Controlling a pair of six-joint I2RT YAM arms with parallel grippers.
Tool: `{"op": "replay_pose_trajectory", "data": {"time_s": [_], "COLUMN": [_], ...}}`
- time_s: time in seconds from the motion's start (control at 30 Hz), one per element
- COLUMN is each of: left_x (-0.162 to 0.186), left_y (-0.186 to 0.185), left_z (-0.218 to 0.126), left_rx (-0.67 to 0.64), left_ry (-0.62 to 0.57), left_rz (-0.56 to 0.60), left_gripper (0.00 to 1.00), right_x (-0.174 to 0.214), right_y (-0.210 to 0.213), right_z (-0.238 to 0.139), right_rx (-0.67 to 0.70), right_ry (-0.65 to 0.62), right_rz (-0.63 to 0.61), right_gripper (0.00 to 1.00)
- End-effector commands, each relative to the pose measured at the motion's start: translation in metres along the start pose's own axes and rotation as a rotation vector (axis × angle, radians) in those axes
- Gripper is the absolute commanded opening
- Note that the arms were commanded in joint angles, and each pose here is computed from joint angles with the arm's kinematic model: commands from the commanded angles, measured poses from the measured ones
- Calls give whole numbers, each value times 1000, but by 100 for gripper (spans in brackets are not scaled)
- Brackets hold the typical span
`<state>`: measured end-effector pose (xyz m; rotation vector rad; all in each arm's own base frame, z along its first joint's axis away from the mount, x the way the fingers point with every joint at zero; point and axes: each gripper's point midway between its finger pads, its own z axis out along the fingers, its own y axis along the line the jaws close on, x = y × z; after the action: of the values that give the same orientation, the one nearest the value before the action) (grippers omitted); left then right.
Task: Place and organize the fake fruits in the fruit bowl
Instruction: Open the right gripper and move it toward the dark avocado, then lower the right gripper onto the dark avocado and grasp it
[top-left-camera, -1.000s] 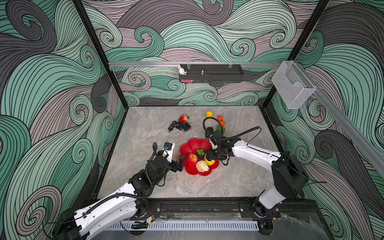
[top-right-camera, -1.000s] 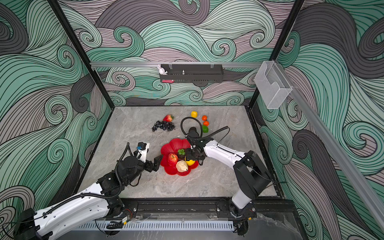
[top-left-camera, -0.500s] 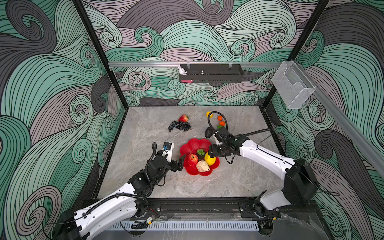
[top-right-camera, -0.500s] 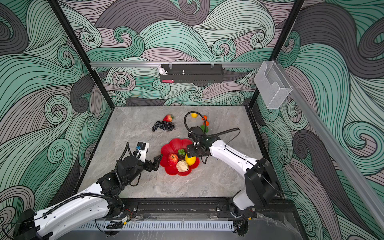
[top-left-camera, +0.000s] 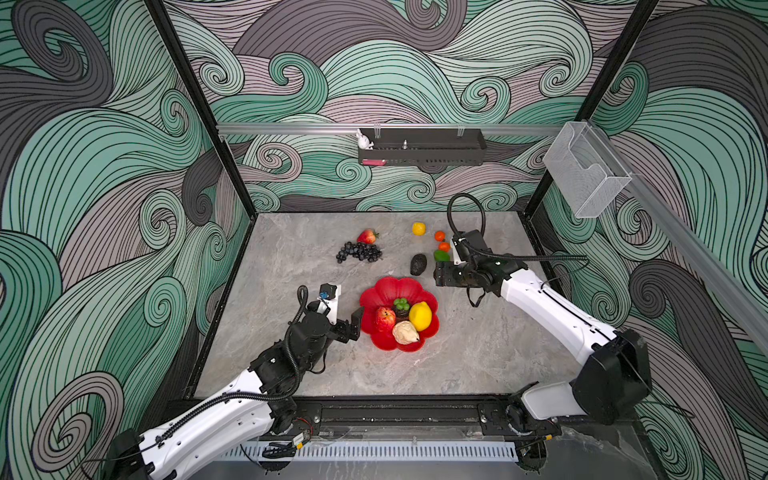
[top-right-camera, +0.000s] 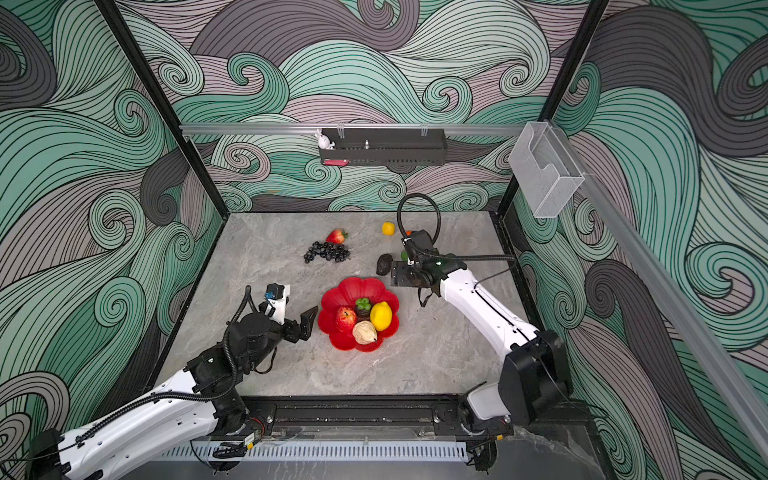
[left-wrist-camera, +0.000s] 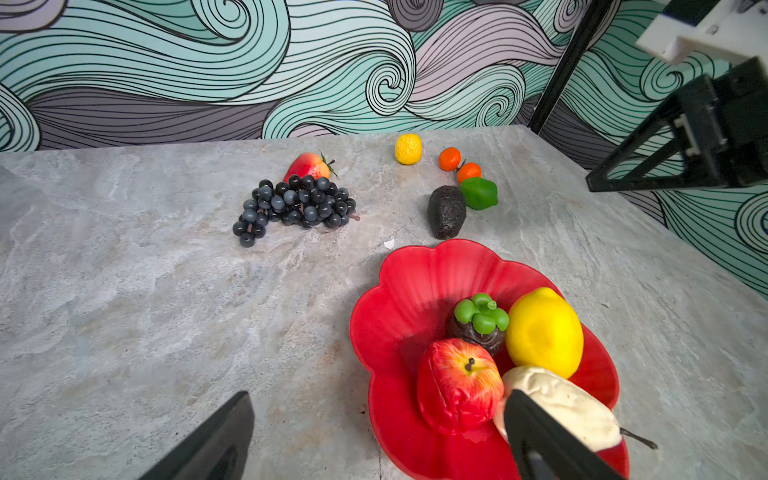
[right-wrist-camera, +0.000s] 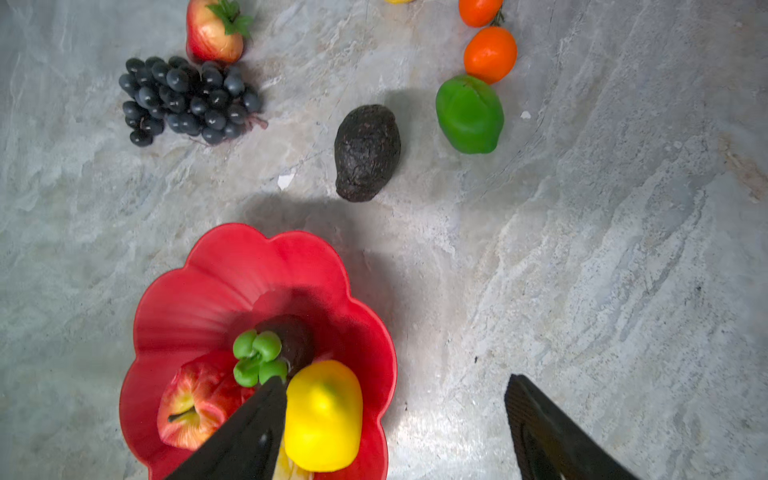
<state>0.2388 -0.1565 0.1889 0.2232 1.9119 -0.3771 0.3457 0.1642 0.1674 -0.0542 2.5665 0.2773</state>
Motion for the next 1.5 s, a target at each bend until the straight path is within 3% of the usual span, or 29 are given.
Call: {"op": "replay_pose_trajectory", "data": {"time_s": [0.0, 0.2, 0.8, 1.17, 1.47], "left_x": [-5, -1, 3, 4, 4], "left_y": [11, 9, 9, 12, 12], "left_z": [-2, 2, 4, 4, 5], "left_rx": [-45, -30, -20, -22, -23], "left_ry": [-50, -61, -61, -62, -60], "left_rz": [-25, -20, -27, -39, -44], "left_gripper": [95, 95, 99, 99, 99], "right_x": [-19, -37, -46, -39, -43], "right_y": [10, 19, 21, 8, 14], "right_z": [15, 63, 158, 187, 185], "right_rx": [-52, -64, 13, 103, 75], "right_ry": [-18, 55, 178, 225, 220], "right_rz": [61, 139, 157, 151, 159], "right_gripper": [84, 82, 78, 69, 51]}}
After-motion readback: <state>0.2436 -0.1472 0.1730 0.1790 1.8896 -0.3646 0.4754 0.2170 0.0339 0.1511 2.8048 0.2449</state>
